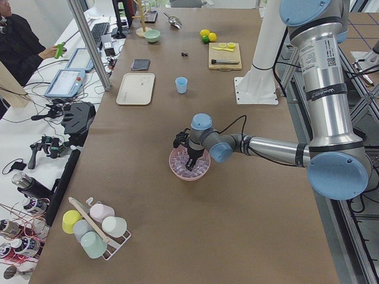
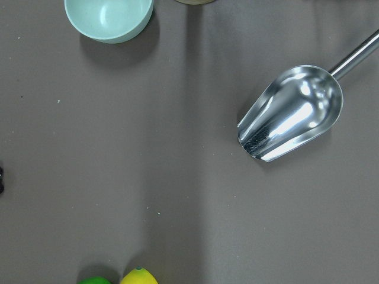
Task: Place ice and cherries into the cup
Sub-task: 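Lower the left gripper into the pink bowl to grasp a third ice cube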
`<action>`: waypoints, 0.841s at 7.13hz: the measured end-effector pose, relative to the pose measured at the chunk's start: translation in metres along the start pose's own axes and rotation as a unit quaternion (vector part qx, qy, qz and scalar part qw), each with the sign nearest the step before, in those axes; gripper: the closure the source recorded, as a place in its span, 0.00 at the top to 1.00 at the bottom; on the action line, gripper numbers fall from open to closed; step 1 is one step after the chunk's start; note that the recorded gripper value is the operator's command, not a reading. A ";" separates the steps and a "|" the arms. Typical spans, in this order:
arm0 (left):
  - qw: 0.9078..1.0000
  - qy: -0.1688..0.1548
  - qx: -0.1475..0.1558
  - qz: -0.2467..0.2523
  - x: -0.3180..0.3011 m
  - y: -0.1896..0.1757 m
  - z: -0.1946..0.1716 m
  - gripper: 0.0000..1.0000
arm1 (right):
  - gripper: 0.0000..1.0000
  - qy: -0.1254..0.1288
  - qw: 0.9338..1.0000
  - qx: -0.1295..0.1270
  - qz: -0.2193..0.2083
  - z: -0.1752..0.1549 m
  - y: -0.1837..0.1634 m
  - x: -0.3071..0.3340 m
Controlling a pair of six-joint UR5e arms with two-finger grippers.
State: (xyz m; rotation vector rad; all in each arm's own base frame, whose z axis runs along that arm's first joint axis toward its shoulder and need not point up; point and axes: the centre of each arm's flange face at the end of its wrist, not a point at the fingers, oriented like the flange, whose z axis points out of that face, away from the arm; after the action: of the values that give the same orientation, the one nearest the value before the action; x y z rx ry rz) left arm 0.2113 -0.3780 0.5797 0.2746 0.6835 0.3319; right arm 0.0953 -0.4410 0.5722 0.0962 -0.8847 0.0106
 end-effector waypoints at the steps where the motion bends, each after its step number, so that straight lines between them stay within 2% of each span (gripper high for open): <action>1: 1.000 0.001 0.002 0.001 0.001 -0.001 -0.002 0.00 | 1.00 0.000 1.000 0.001 0.000 -0.001 0.000 0.000; 4: 1.000 0.006 0.017 0.000 0.002 -0.007 -0.019 0.00 | 1.00 0.000 1.000 0.003 -0.001 -0.003 0.001 -0.002; 6: 0.999 0.007 0.046 -0.019 -0.020 -0.016 -0.053 0.00 | 1.00 -0.001 1.000 0.003 -0.002 -0.003 0.000 -0.003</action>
State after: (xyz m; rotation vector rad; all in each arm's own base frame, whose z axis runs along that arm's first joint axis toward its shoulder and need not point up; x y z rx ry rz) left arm 0.1650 -0.3927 0.5462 0.3458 0.7185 0.2669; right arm 0.0958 -0.4404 0.5676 0.1047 -0.8857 0.0094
